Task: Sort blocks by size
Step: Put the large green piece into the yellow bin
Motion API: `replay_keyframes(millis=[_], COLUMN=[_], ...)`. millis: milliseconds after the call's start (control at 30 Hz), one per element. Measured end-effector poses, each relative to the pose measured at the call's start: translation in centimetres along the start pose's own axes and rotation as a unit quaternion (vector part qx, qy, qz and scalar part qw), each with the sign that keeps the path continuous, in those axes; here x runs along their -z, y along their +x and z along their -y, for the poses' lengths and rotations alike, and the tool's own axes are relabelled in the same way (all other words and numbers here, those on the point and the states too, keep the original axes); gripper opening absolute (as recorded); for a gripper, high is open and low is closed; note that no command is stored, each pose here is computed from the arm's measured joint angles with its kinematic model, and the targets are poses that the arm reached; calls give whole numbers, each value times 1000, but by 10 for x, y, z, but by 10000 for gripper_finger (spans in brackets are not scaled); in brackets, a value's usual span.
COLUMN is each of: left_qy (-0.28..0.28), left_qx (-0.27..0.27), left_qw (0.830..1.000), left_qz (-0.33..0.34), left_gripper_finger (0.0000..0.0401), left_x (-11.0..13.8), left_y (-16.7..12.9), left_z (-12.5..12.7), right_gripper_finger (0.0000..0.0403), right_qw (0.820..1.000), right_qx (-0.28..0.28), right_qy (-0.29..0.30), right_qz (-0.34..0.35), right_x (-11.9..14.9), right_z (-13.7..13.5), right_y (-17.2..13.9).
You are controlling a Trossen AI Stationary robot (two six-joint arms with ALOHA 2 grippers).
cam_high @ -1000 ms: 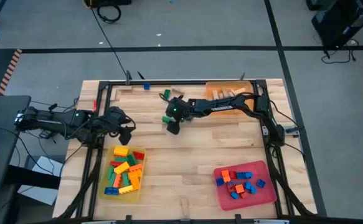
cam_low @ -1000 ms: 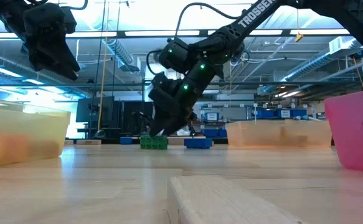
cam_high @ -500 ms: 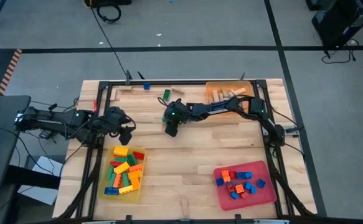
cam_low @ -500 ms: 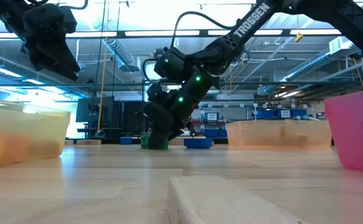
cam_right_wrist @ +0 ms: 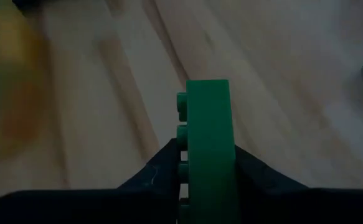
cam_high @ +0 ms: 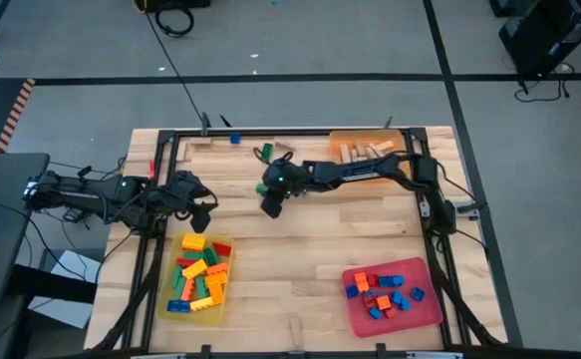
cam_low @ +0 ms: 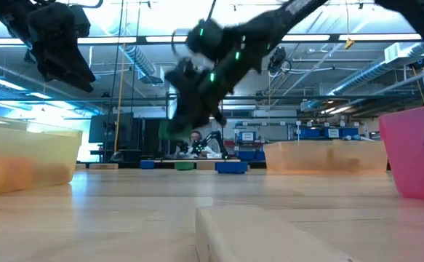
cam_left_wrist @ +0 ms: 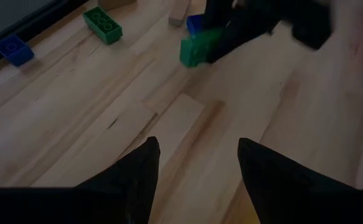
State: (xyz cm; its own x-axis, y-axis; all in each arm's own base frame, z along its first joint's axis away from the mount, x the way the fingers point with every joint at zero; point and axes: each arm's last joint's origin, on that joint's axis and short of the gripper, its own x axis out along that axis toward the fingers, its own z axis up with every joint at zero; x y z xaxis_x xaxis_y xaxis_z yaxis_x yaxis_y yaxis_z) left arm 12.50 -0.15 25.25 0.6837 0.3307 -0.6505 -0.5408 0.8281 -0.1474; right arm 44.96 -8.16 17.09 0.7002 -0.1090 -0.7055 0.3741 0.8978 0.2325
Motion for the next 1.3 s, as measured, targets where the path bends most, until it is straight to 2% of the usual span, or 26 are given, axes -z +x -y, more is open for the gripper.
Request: replay_keyframes(millis=[167,333,567,767,867,1067,1300], left_qy=[-10,-22,-12,-25,-45,-88,-119], left_qx=[12,31,82,136,200,324,390], left_qw=[1000,998,995,985,968,920,880], left_qz=[18,41,53,108,145,200,244], left_gripper_finger=[225,225,225,225,225,221,214], left_x=[-4,-9,-9,-1,7,34,46], left_y=[0,-1,-9,-33,-33,-13,-5], left_z=[2,6,9,4,6,22,28], right_gripper_finger=[101,101,101,101,101,101,101], right_qw=[998,993,975,962,958,948,944], right_qx=[3,-7,-40,-40,-42,-34,-37], right_qy=[-9,16,40,42,42,50,77], right_qz=[60,118,217,267,279,311,319], right_x=[-20,-28,-20,-1,2,-2,-2], right_z=[-27,-58,-116,-162,-182,-214,-220], right_y=[-42,-73,-81,-79,-78,-81,-82])
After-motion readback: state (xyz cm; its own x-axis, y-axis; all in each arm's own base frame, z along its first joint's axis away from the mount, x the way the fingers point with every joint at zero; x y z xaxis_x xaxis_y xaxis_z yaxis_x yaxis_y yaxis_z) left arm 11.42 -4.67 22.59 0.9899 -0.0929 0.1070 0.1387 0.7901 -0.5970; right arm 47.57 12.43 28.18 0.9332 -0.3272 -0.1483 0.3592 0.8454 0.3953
